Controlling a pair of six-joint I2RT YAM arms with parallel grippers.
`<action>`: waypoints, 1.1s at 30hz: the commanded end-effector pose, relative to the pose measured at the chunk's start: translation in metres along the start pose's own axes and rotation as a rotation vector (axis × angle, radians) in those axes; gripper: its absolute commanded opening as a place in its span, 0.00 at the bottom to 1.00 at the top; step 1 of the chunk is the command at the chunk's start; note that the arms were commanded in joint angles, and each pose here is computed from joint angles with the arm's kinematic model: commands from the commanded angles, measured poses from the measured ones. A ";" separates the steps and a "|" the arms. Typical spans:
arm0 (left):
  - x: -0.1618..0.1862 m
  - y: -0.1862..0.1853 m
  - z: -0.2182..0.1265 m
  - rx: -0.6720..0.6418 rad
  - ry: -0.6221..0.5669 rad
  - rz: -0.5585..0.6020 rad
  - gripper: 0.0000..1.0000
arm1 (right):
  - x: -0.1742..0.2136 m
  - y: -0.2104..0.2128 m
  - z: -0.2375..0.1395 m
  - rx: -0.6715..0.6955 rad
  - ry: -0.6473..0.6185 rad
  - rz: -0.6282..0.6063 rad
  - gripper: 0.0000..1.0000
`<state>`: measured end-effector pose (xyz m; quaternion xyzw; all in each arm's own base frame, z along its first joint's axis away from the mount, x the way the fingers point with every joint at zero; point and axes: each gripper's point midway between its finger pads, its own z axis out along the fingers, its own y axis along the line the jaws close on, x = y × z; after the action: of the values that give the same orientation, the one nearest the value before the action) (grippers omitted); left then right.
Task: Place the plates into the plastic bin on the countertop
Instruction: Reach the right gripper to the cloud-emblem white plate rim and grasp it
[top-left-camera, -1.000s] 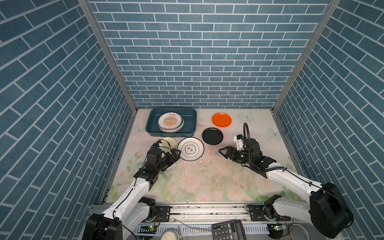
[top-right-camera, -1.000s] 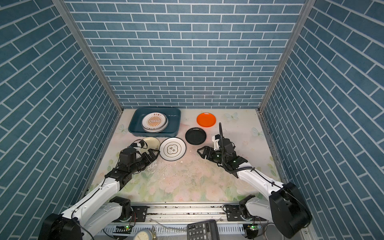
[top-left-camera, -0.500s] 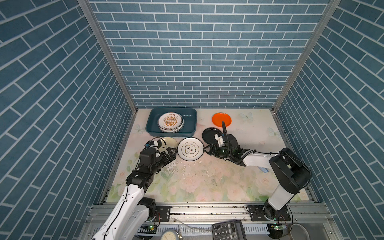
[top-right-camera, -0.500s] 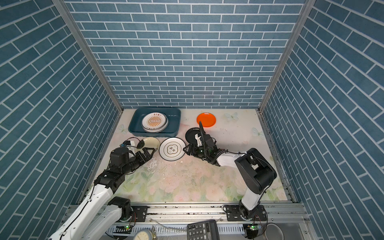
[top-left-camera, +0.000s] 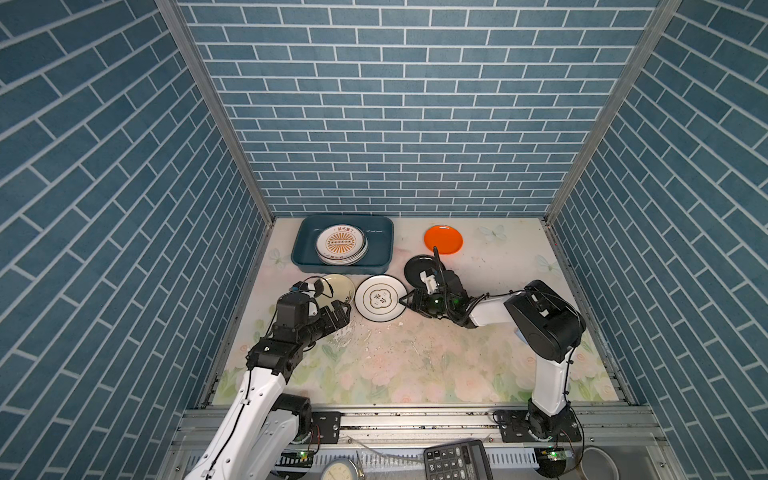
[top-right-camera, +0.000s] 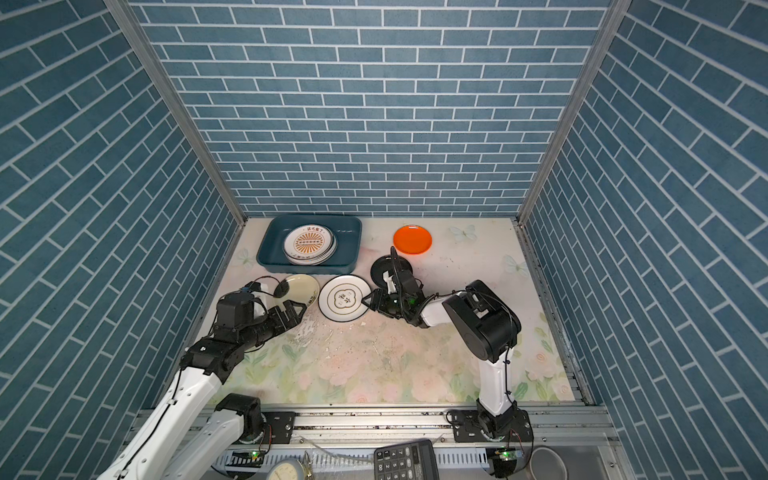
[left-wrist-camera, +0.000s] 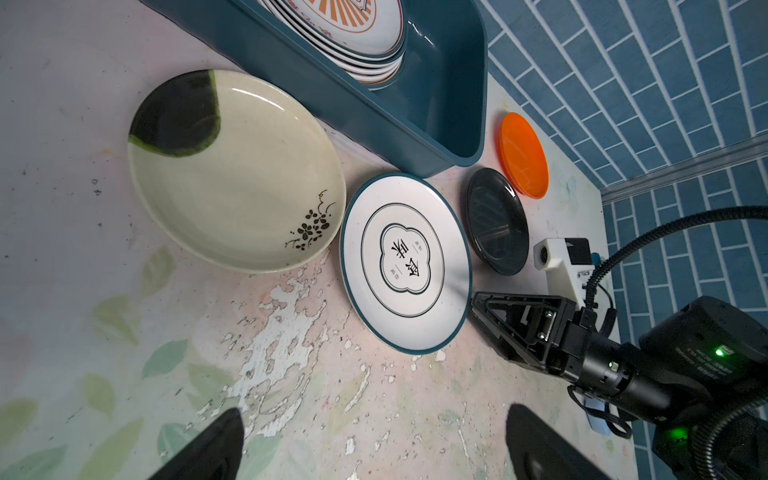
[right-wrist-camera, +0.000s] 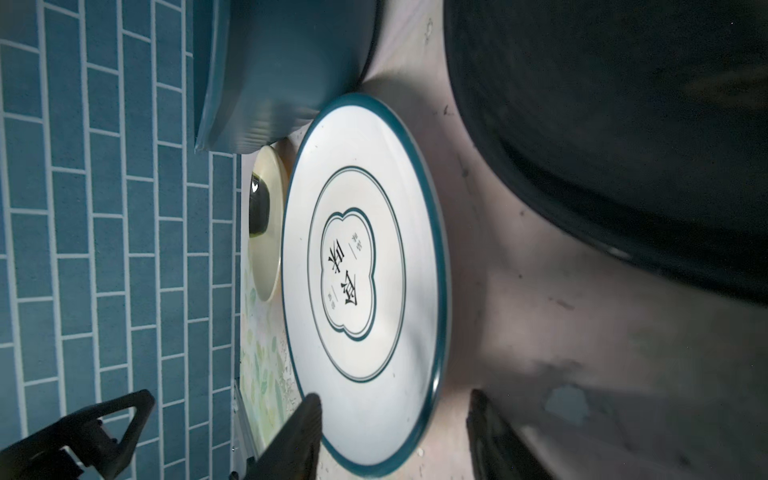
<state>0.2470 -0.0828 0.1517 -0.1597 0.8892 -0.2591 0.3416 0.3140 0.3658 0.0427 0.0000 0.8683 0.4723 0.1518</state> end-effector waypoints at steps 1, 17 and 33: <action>-0.006 -0.002 -0.009 -0.014 -0.008 0.043 0.99 | -0.003 0.008 0.007 -0.031 0.001 0.004 0.44; 0.000 -0.002 -0.005 0.002 0.018 0.019 1.00 | -0.008 0.002 0.013 -0.012 -0.014 0.001 0.05; 0.001 -0.005 0.000 0.020 0.029 0.012 1.00 | -0.004 0.012 -0.014 0.003 -0.044 -0.022 0.00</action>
<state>0.2437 -0.0848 0.1500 -0.1508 0.8956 -0.2613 0.3270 0.3141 0.3621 0.0426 0.0148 0.8714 0.4655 0.1540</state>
